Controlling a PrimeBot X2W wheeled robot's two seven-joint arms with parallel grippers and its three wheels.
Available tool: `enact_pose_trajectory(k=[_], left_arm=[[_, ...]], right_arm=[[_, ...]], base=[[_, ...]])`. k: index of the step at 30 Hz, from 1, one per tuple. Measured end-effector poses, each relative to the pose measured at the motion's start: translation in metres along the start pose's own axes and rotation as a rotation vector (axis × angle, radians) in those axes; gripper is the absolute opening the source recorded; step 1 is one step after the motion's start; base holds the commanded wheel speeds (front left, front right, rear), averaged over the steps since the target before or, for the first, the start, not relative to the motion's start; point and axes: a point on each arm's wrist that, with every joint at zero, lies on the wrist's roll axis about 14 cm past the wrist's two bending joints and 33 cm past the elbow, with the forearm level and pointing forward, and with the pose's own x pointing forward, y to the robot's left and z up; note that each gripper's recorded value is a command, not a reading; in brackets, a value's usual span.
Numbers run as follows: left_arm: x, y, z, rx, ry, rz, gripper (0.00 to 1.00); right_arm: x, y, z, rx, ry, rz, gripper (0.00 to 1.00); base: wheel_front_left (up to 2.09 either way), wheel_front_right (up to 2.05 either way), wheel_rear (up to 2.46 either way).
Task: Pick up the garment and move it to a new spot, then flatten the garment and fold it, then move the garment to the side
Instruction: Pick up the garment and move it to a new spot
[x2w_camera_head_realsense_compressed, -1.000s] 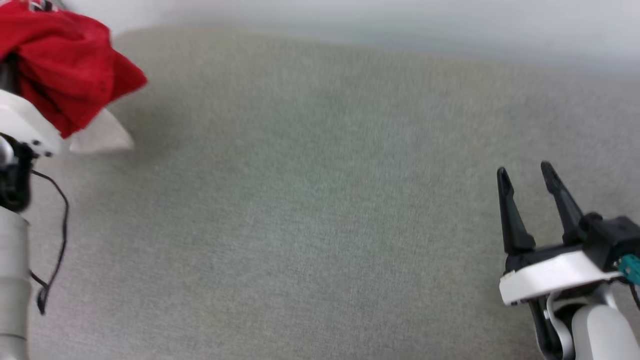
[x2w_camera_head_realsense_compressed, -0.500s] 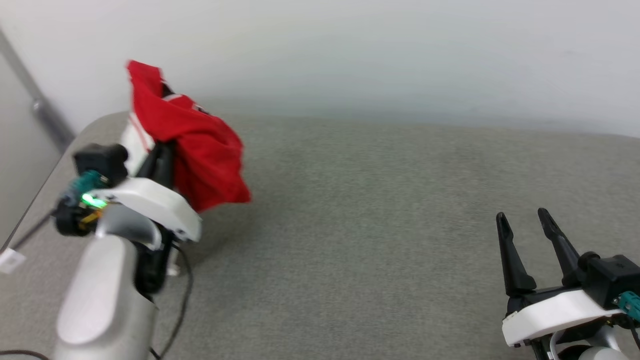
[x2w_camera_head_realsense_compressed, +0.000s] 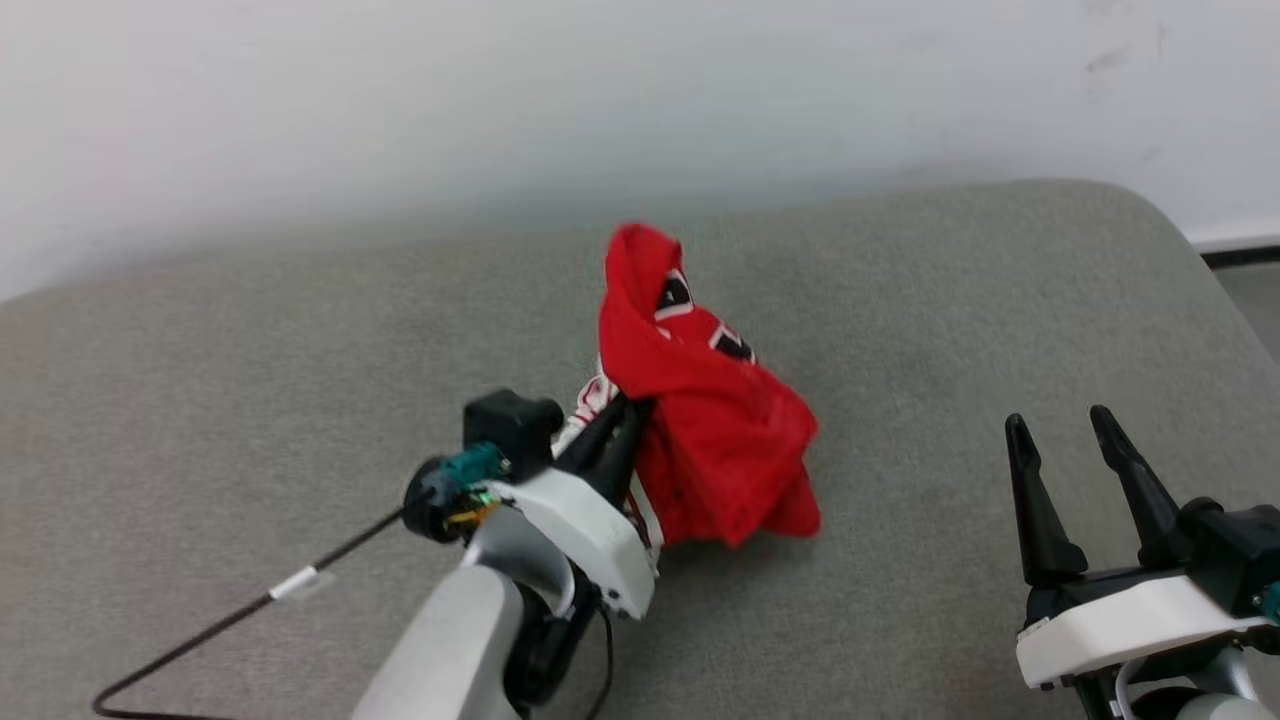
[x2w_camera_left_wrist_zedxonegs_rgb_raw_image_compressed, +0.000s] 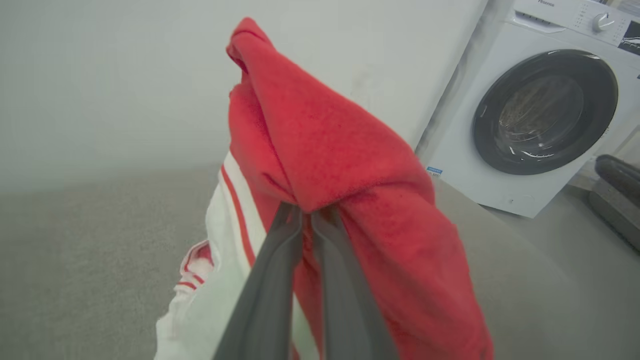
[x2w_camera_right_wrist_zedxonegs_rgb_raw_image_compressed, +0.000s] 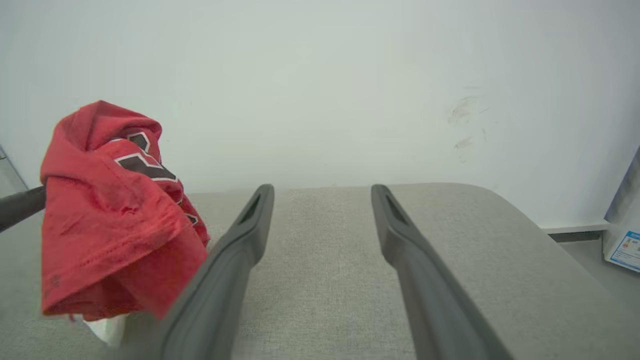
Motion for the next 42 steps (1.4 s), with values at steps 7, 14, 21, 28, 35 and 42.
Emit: enact_pose_trajectory(k=[7,14,21,28,35,42], left_arm=[[-0.006,0.000,-0.092,-0.060,0.241,0.005,0.00],[-0.010,-0.005,-0.090,-0.045,0.189,-0.018,1.00],[-0.018,0.005,-0.034,-0.006,-0.020,0.050,1.00],[-0.058,0.061,0.002,0.055,-0.135,0.269,1.00],[-0.103,0.109,0.015,0.140,-0.148,0.430,1.00],[-0.123,0.121,0.014,0.178,-0.116,0.467,1.00]], right_arm=[[0.005,-0.014,-0.022,0.007,0.053,-0.044,1.00],[0.014,-0.010,-0.024,0.015,0.048,-0.030,1.00],[0.015,0.001,-0.016,0.014,0.023,0.004,1.00],[0.011,0.014,-0.012,0.013,0.024,0.045,1.00],[0.003,0.016,-0.012,0.019,0.038,0.052,1.00],[-0.004,0.012,-0.018,0.022,0.064,0.039,1.00]], base=[[0.00,0.00,0.00],[0.00,0.00,0.00],[0.00,0.00,0.00],[0.00,0.00,0.00],[0.00,0.00,0.00],[0.00,0.00,0.00]])
